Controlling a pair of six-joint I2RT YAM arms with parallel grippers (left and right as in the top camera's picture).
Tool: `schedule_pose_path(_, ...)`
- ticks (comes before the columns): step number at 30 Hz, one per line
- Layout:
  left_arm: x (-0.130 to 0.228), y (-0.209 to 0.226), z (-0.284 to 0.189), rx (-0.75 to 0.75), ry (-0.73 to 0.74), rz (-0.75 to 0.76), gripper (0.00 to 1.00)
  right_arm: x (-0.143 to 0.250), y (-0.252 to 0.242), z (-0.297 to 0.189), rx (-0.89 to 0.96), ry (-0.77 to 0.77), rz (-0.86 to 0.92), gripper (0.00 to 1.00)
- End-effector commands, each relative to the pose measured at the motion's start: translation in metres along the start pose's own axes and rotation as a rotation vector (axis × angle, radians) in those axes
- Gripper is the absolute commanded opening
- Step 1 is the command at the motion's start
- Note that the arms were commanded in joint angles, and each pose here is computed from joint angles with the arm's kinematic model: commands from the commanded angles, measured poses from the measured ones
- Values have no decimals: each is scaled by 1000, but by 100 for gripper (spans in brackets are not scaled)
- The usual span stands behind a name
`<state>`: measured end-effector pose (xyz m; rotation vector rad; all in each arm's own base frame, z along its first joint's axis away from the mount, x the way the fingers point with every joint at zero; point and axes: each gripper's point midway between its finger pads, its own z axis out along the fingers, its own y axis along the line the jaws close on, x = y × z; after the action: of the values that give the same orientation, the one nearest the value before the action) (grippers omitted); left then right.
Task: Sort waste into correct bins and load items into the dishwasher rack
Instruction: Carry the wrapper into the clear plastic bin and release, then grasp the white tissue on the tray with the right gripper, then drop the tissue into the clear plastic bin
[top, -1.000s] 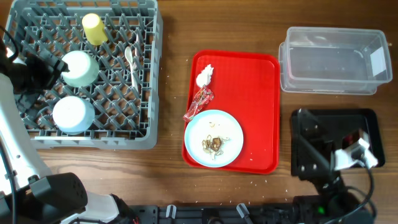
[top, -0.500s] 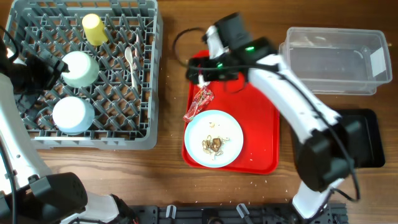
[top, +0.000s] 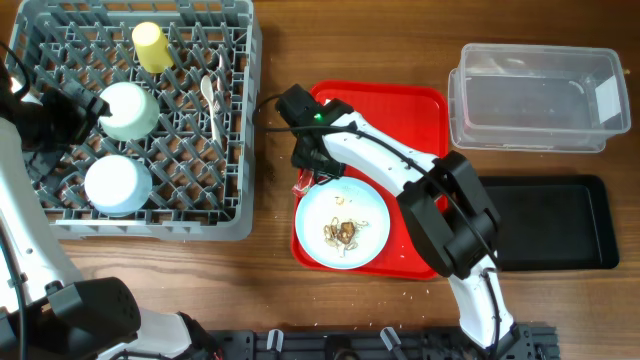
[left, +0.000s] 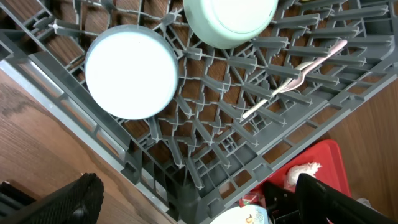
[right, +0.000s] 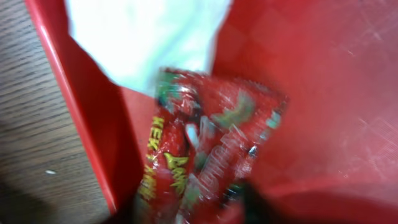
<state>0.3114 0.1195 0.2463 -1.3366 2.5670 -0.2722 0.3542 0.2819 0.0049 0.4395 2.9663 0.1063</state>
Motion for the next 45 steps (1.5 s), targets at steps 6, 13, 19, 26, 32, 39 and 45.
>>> schedule_pose_path(6,-1,0,-2,5,-7,-12,100,-106,-58,-163,-235,-206,89,4)
schedule_pose_path(13,-1,0,-2,5,-7,-12,100,-218,-292,-212,-148,-425,531,100)
schedule_pose_path(19,-1,0,-2,5,-7,-12,100,-224,-242,-200,-479,-310,284,100)
schedule_pose_path(26,-1,0,-2,5,-7,-12,100,-140,-85,-137,-311,-160,-34,100)
schedule_pose_path(32,-1,0,-2,5,-7,-12,100,-64,1,-10,-194,-4,-117,100)
schedule_pose_path(39,-1,0,-2,5,-7,-12,100,-105,-17,-12,-98,-142,-40,4)
schedule_pose_path(45,-1,0,-2,5,-7,-12,100,-233,-161,-200,17,-509,261,4)
